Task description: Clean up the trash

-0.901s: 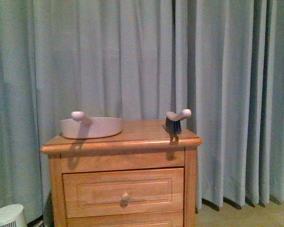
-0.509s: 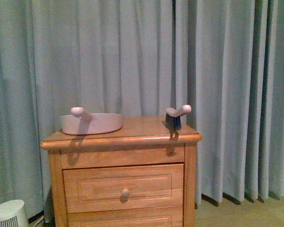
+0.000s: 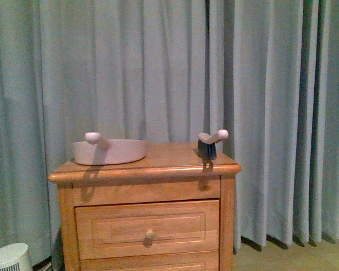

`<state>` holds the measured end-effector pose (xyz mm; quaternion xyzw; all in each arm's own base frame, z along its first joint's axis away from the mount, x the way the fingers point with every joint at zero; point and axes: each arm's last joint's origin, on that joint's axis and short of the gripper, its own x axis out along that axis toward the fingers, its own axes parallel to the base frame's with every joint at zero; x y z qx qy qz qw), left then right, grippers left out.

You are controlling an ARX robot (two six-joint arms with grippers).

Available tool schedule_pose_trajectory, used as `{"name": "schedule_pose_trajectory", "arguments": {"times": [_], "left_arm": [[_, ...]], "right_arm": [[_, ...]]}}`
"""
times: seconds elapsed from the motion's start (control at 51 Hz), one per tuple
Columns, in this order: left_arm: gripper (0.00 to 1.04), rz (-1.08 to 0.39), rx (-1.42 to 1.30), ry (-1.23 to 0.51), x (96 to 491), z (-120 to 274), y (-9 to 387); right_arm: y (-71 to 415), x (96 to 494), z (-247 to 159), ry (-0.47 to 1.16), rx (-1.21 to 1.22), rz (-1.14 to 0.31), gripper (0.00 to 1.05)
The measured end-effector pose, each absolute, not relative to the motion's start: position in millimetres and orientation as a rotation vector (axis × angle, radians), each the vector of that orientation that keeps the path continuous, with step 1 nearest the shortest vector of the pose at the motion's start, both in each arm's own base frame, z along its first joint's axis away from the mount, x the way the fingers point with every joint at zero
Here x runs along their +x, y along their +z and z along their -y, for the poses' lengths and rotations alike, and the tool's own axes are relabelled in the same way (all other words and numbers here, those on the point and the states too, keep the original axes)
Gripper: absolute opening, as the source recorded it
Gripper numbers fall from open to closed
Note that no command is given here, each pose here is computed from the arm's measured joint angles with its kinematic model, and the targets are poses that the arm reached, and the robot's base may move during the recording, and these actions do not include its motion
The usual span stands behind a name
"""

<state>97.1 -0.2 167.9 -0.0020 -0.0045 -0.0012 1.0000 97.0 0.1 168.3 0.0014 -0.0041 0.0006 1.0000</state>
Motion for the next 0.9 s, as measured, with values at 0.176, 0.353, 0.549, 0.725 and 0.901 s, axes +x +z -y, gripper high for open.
{"name": "schedule_pose_trajectory", "arguments": {"times": [0.176,0.353,0.549,0.725,0.901], "left_arm": [[0.97,0.009,-0.004,-0.002,97.1,0.2,167.9],[0.97,0.009,-0.004,-0.002,97.1,0.2,167.9],[0.97,0.009,-0.004,-0.002,97.1,0.2,167.9],[0.97,0.009,-0.004,-0.002,97.1,0.2,167.9],[0.97,0.009,-0.004,-0.002,97.1,0.2,167.9]], "right_arm": [[168.3,97.0,-0.1,0.001,0.003,0.008,0.97],[168.3,97.0,-0.1,0.001,0.002,0.008,0.97],[168.3,97.0,-0.1,0.002,0.003,0.008,0.97],[168.3,97.0,-0.1,0.001,0.003,0.008,0.97],[168.3,97.0,-0.1,0.002,0.003,0.008,0.97]]}}
